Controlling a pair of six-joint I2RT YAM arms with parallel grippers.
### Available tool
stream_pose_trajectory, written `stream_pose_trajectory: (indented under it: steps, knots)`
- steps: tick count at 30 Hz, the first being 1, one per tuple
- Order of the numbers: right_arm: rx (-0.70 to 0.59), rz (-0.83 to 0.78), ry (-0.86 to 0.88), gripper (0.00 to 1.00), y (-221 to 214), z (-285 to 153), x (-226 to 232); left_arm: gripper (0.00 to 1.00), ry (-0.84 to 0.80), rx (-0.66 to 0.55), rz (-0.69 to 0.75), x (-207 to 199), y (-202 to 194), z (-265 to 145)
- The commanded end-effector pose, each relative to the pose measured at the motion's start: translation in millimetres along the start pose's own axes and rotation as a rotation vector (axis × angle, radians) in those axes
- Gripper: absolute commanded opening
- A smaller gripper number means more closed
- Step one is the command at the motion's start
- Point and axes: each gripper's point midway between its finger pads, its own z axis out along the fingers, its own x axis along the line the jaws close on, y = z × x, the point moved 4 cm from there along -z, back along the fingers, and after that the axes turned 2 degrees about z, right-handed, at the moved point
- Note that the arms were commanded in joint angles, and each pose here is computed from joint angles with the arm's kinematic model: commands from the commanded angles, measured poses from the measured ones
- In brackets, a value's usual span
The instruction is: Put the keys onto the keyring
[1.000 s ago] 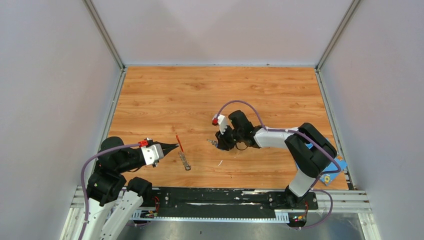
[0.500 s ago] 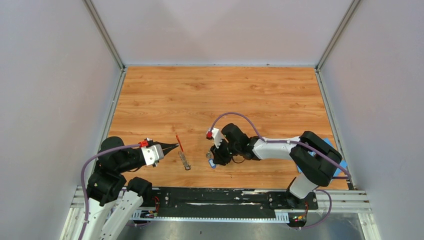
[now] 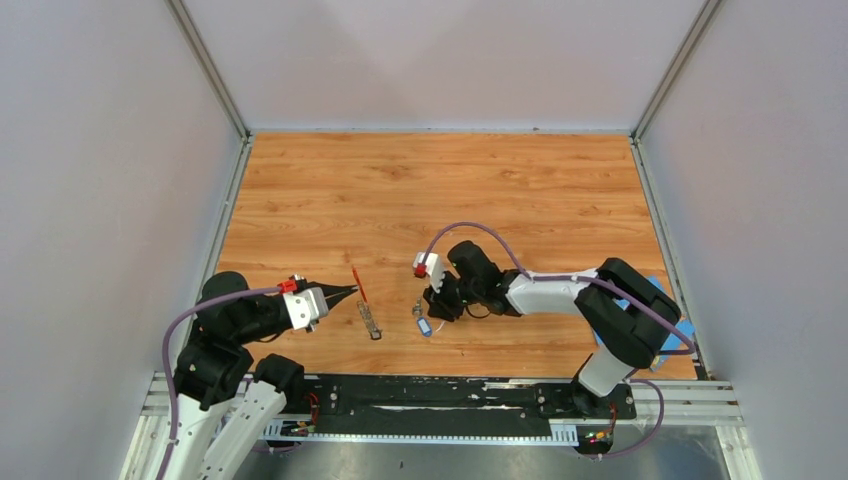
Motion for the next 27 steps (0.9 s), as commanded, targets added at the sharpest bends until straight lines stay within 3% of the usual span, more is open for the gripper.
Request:
stream_pose_trajectory:
  steps: [1,12,27]
  knots:
    - [0.029,-0.107,-0.003,0.34,-5,17,3,0.0,0.019,-0.031,0.037,7,11,0]
    - [0.047,-0.148,0.005,0.36,-7,23,44,0.0,0.021,-0.044,0.039,9,16,0]
    - [0.024,-0.35,-0.096,0.33,11,26,28,0.0,0.034,-0.036,0.036,11,17,-1]
